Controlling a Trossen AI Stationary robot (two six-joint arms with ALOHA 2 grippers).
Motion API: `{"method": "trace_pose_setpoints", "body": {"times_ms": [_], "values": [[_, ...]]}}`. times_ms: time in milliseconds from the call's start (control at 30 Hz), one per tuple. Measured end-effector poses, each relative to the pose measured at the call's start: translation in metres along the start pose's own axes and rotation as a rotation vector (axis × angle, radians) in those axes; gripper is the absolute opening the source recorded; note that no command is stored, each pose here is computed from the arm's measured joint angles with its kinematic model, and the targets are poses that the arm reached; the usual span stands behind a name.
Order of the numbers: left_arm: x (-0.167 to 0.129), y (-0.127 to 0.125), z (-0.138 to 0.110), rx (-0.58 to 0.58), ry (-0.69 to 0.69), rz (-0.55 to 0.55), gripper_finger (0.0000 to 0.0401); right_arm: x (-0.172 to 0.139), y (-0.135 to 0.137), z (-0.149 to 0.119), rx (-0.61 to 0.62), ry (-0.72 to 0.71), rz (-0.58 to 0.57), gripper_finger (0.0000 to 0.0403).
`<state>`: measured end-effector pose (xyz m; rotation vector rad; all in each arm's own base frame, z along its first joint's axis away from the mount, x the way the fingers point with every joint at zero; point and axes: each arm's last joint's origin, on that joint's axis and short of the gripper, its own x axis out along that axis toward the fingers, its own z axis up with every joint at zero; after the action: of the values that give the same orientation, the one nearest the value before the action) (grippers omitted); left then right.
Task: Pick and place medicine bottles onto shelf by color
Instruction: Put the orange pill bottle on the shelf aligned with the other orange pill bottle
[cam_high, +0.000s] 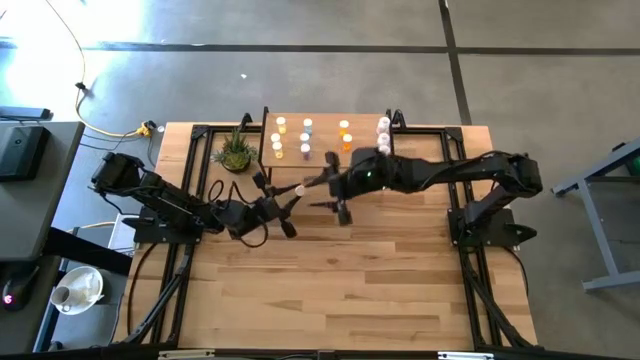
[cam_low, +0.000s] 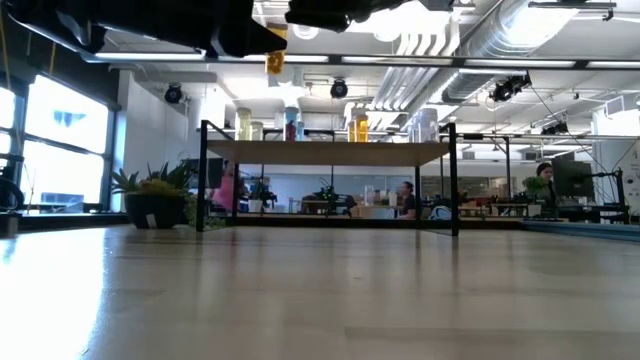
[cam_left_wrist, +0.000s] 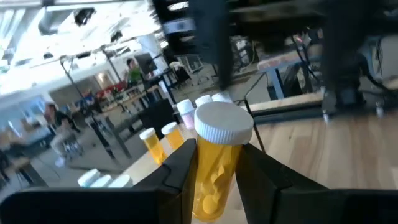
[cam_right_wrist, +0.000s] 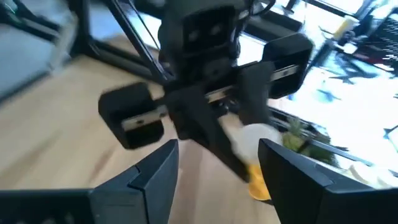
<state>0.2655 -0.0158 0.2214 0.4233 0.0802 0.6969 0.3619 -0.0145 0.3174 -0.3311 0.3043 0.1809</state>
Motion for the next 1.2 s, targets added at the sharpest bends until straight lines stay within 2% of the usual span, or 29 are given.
{"method": "trace_pose_setpoints", "body": {"times_ms": [200,467,900,1200], "values": [[0.006,0.005,-0.003,-0.072,0.005,0.006,0.0086,0.015,0.009,-0.001,-0.055,0.045,-0.183,0.0210],[0.009,0.006,-0.006,-0.124,0.012,-0.005,0.0086,0.020,0.007,-0.002,-0.045,0.039,-0.263,0.0210],[0.009,0.005,-0.004,-0.165,-0.022,-0.060,0.0086,0.023,0.008,-0.004,-0.028,0.040,-0.236,0.0205],[0.009,0.006,-0.003,-0.129,-0.028,-0.057,0.0086,0.022,0.009,-0.005,0.011,0.046,-0.230,0.0128]]}}
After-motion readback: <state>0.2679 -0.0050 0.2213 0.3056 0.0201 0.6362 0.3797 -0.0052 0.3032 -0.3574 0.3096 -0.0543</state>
